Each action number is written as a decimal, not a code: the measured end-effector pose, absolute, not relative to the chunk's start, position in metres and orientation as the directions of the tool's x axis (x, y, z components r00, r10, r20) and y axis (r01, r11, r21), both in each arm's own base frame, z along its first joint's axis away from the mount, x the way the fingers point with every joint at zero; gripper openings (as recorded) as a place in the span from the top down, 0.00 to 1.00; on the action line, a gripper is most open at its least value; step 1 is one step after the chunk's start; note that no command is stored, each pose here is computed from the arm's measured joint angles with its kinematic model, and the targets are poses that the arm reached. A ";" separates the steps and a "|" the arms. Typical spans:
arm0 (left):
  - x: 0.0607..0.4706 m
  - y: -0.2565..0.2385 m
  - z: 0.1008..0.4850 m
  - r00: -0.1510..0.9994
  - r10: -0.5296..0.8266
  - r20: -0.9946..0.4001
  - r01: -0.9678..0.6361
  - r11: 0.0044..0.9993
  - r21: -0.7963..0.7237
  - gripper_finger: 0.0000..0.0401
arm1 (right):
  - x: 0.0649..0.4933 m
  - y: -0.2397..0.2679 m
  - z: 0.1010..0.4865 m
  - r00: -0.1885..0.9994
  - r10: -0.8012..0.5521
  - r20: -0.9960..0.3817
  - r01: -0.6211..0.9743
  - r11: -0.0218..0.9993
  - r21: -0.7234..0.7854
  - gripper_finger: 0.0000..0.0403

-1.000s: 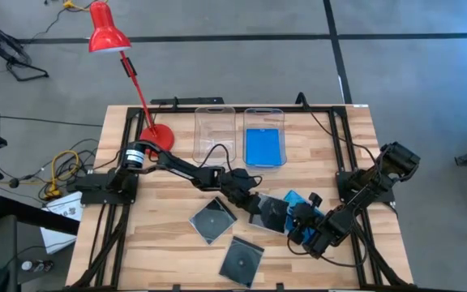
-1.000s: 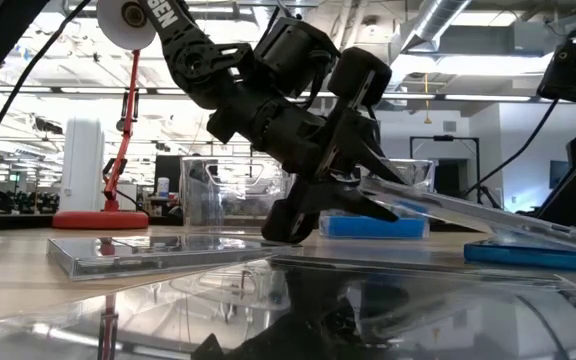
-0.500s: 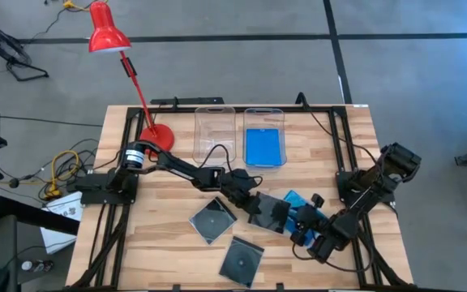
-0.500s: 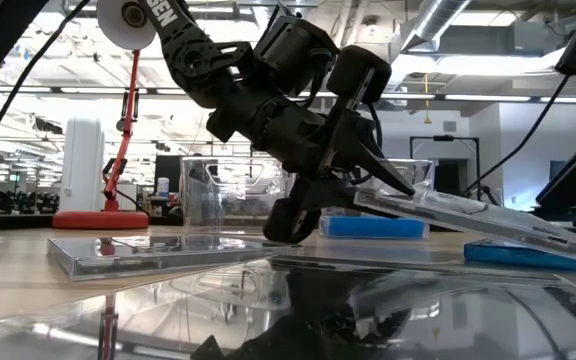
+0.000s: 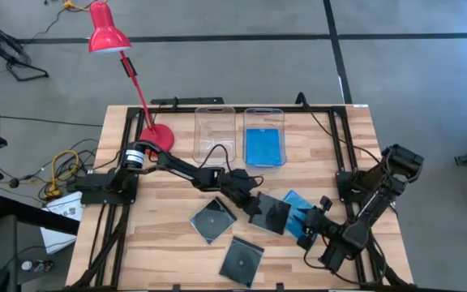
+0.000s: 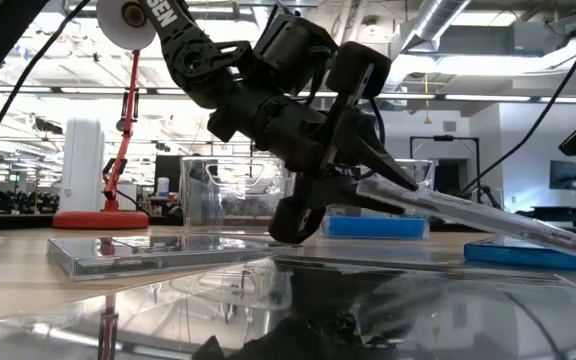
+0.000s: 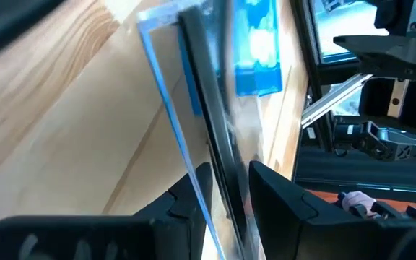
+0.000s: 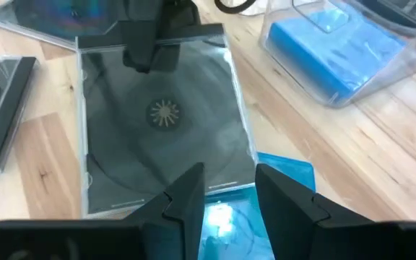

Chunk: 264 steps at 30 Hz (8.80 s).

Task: Pick & place jewel cases by type
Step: Put the top right black cd case into the left transparent bin

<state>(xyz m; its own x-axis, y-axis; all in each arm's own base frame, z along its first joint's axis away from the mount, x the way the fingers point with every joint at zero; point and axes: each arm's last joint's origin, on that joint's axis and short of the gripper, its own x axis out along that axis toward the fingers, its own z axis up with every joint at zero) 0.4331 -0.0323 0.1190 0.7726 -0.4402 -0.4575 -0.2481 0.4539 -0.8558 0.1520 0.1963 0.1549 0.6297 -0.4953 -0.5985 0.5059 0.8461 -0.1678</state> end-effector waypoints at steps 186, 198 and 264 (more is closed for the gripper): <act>0.298 0.133 0.245 0.481 0.250 -0.840 -0.856 0.341 -0.389 0.91 | 0.136 0.208 0.157 0.665 -0.448 -0.598 0.498 0.862 -0.092 0.71; 0.291 0.137 0.244 0.421 0.269 -0.866 -0.886 0.326 -0.330 0.91 | 0.136 0.208 0.157 0.665 -0.447 -0.598 0.498 0.862 -0.091 0.71; 0.289 0.138 0.238 0.378 0.255 -0.890 -0.894 0.351 -0.279 0.57 | 0.136 0.208 0.157 0.667 -0.445 -0.598 0.498 0.863 -0.086 0.71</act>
<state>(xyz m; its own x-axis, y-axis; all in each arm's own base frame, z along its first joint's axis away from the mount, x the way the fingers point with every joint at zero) 0.2889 0.1381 0.2378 0.3780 0.2547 -0.8901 -0.8938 0.3508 -0.2792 0.1364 0.2084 0.1568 0.6665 -0.4448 -0.5983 0.4983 0.8627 -0.0862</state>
